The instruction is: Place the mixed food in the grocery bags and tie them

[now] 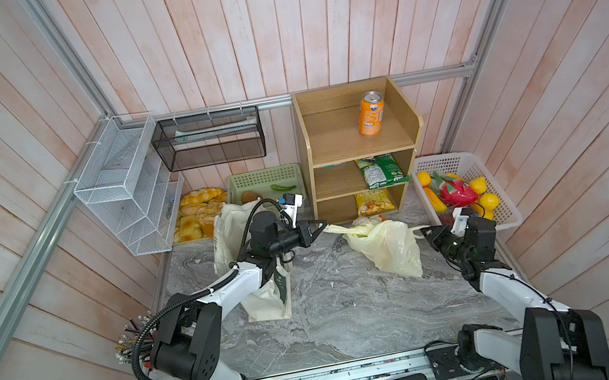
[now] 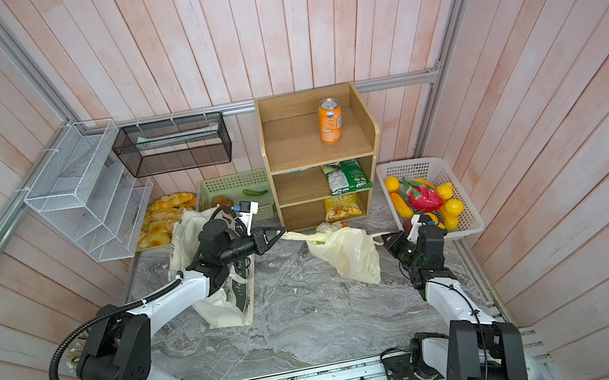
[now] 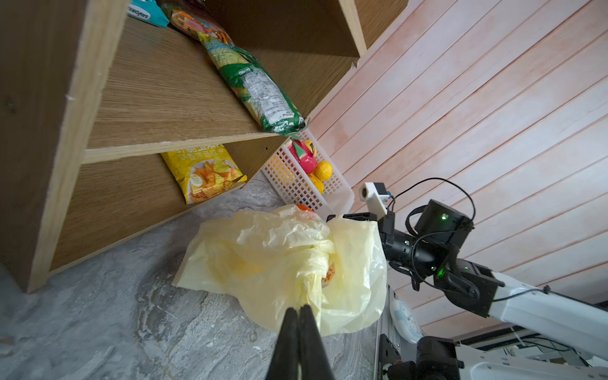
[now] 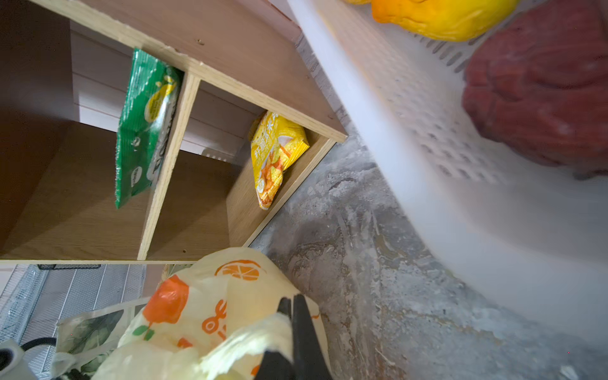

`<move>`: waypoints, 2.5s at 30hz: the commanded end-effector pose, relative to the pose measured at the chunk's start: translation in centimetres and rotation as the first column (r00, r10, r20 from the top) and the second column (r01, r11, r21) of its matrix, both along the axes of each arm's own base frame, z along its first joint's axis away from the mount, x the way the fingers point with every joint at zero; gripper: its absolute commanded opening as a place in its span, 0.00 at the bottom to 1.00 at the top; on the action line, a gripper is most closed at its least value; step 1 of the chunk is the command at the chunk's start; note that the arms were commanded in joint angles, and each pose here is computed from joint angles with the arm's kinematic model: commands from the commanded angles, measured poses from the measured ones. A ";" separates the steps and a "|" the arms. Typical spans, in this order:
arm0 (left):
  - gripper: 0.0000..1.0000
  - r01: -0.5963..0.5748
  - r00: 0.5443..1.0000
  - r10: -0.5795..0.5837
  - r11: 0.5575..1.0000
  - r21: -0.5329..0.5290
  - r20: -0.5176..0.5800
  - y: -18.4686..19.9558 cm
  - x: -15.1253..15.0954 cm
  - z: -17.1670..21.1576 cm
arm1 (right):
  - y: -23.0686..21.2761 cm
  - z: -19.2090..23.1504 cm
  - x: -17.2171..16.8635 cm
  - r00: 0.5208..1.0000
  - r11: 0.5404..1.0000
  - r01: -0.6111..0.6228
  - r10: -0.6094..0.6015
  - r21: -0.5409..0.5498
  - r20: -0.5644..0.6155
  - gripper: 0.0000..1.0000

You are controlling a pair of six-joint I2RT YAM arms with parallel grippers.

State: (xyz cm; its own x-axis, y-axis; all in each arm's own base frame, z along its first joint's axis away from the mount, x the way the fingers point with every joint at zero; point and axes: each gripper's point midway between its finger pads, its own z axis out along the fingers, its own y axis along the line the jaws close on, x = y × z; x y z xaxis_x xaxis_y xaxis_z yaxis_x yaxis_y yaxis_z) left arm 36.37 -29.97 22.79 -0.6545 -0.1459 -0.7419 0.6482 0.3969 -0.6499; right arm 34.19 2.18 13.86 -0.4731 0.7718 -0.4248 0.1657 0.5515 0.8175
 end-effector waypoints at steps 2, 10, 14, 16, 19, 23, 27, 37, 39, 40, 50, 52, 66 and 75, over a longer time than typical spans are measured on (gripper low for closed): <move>0.00 -0.043 0.998 0.040 0.997 0.059 0.046 0.9 0.5 0.2 | -2.8 -1.2 -0.2 0.989 0.989 0.145 -0.146 -0.035 -0.032 0.00; 0.00 -0.058 0.998 0.055 0.994 0.094 0.033 1.9 0.0 -1.5 | -5.5 -5.9 -2.3 0.976 0.983 0.182 -0.177 0.026 -0.129 0.00; 0.00 -0.057 0.998 0.055 0.994 0.096 0.028 1.8 0.1 -1.7 | -4.9 -4.5 -1.6 0.986 0.988 0.147 -0.142 0.049 -0.086 0.00; 0.00 -0.058 0.998 0.055 0.993 0.100 0.029 1.9 0.0 -1.8 | -5.1 -4.1 -1.6 0.986 0.989 0.146 -0.144 0.019 -0.085 0.00; 0.00 -0.065 0.998 0.062 0.991 0.113 0.029 2.3 -0.1 -2.1 | -6.7 -5.4 -2.3 0.968 0.976 0.219 -0.220 -0.020 -0.124 0.00; 0.00 -0.076 0.997 0.074 0.990 0.116 0.027 2.8 -0.3 -2.4 | -6.9 -7.3 -3.0 0.963 0.974 0.222 -0.213 0.037 -0.167 0.00; 0.00 -0.071 0.997 0.068 0.992 0.107 0.031 2.8 -0.3 -2.1 | -5.5 -7.0 -2.6 0.980 0.982 0.159 -0.145 0.101 -0.134 0.00; 0.00 -0.074 0.997 0.071 0.991 0.112 0.031 2.9 -0.3 -2.2 | -6.6 -7.9 -3.7 0.970 0.980 0.192 -0.180 0.056 -0.165 0.00; 0.00 -0.073 0.997 0.071 0.991 0.111 0.028 2.9 -0.2 -2.2 | -6.1 -8.0 -3.6 0.976 0.984 0.161 -0.148 0.072 -0.158 0.00; 0.00 -0.071 0.997 0.069 0.991 0.111 0.028 2.9 -0.2 -2.2 | -6.0 -8.0 -3.5 0.977 0.984 0.160 -0.146 0.083 -0.154 0.00; 0.00 -0.065 0.997 0.060 0.992 0.109 0.043 2.7 0.1 -1.7 | -5.1 -5.2 -2.4 0.995 0.997 0.069 -0.067 0.027 -0.077 0.00; 0.00 -0.059 0.997 0.054 0.993 0.103 0.051 2.6 0.2 -1.3 | -4.4 -4.2 -2.1 0.997 0.999 0.038 -0.039 -0.025 -0.061 0.00; 0.00 0.014 0.994 -0.020 0.998 0.056 0.109 0.5 -0.1 2.3 | 3.1 3.0 -0.6 0.981 0.907 -0.174 0.194 -0.383 0.012 0.00; 0.00 0.096 0.985 -0.101 0.995 0.041 0.137 -3.3 -0.4 4.0 | 9.5 6.7 0.0 0.923 0.835 -0.302 0.377 -0.460 0.077 0.00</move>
